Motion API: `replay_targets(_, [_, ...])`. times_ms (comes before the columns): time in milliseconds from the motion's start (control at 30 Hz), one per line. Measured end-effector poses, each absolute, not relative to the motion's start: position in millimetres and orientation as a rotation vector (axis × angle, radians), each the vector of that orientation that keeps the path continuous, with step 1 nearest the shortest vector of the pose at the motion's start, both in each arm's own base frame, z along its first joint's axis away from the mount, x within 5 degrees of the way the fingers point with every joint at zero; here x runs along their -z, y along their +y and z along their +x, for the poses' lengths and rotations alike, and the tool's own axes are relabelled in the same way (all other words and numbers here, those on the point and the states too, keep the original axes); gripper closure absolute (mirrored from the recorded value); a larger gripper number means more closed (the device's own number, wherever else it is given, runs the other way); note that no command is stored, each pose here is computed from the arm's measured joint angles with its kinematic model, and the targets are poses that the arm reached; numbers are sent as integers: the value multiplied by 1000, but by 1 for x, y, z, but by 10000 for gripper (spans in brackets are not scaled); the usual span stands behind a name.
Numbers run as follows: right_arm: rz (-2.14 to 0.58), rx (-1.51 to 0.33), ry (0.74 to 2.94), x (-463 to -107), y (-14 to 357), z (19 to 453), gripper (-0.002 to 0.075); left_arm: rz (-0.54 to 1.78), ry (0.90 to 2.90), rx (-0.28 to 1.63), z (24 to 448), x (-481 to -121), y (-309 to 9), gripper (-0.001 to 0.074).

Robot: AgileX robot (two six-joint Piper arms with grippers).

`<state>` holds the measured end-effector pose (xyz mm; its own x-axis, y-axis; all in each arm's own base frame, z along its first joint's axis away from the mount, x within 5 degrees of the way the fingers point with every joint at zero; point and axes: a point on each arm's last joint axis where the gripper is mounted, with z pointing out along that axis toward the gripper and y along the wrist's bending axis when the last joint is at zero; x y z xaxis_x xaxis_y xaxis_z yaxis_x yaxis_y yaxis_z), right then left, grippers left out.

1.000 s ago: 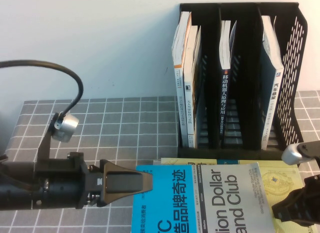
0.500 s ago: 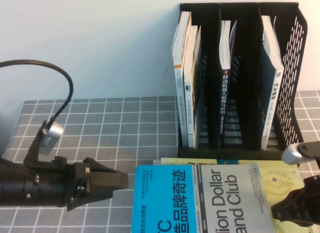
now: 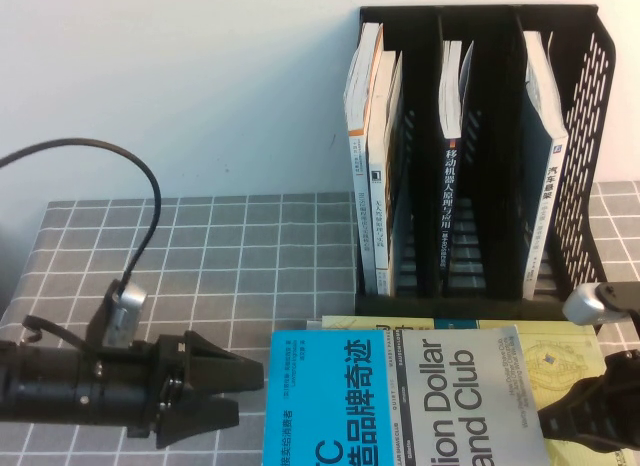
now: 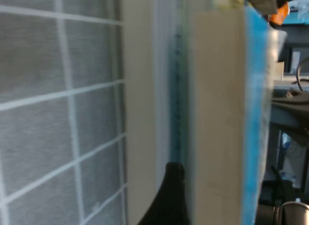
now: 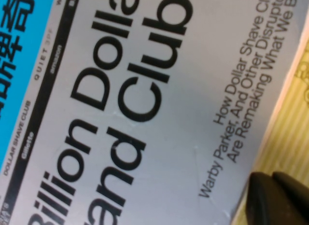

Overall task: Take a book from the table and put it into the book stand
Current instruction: Push book with right arm

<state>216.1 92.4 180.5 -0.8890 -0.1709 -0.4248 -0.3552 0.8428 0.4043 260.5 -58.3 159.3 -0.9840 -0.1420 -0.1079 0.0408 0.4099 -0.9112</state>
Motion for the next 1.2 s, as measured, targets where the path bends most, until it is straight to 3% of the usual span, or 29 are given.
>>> replay_targets(600, [-309,-779,2626,-184,97,217,729,-59,2503,1688,264,-143,-83,120])
replay_targets(1200, [-290,-816,2676,-165,121,219,729,-22,2524,1672,262,-142,-83,120])
